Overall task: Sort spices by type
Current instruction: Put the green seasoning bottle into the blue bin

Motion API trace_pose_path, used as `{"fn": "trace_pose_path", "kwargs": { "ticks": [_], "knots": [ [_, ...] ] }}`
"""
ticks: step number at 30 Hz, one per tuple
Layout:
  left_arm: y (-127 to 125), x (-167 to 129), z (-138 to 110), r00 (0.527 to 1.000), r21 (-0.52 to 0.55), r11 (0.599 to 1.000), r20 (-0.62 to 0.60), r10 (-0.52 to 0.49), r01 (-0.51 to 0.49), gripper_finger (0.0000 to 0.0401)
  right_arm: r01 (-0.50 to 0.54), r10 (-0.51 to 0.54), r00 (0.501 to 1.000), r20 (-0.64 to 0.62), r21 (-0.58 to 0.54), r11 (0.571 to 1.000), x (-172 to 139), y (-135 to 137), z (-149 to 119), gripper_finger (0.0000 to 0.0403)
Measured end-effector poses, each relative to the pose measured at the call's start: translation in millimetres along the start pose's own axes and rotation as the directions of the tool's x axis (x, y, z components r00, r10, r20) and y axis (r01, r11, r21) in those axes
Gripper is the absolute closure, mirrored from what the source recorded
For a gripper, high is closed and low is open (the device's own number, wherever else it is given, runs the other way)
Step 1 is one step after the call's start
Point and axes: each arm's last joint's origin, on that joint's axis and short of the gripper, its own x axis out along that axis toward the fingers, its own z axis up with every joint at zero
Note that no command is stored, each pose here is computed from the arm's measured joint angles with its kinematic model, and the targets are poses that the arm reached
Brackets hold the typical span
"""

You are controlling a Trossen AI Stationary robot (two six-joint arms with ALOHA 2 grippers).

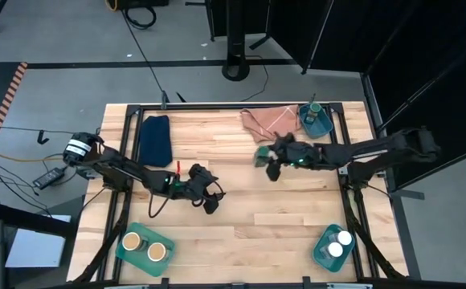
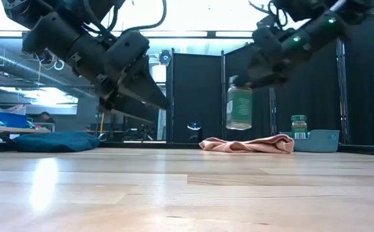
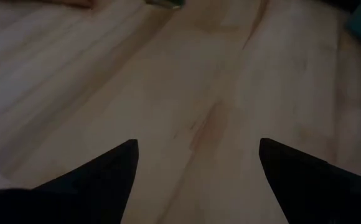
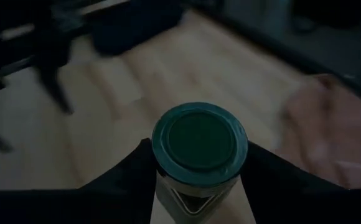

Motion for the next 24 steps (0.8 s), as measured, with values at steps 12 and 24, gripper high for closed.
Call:
{"fn": "trace_pose_path", "kwargs": {
  "ticks": [12, 24],
  "knots": [
    [3, -3, 18, 0.997, -0.046, 0.999, 0.07, -0.014, 0.017, 0.0062, 0.426, -0.431, 0.902, 0.022, 0.108, 0.898, -45, -55, -4, 0.0201],
    [6, -9, 29, 0.994, -0.047, 0.998, 0.104, -0.031, 0.036, 0.0062, 0.694, -0.699, 0.711, -0.074, 0.227, 0.683, -73, -91, -15, 0.0201]
  ]
}}
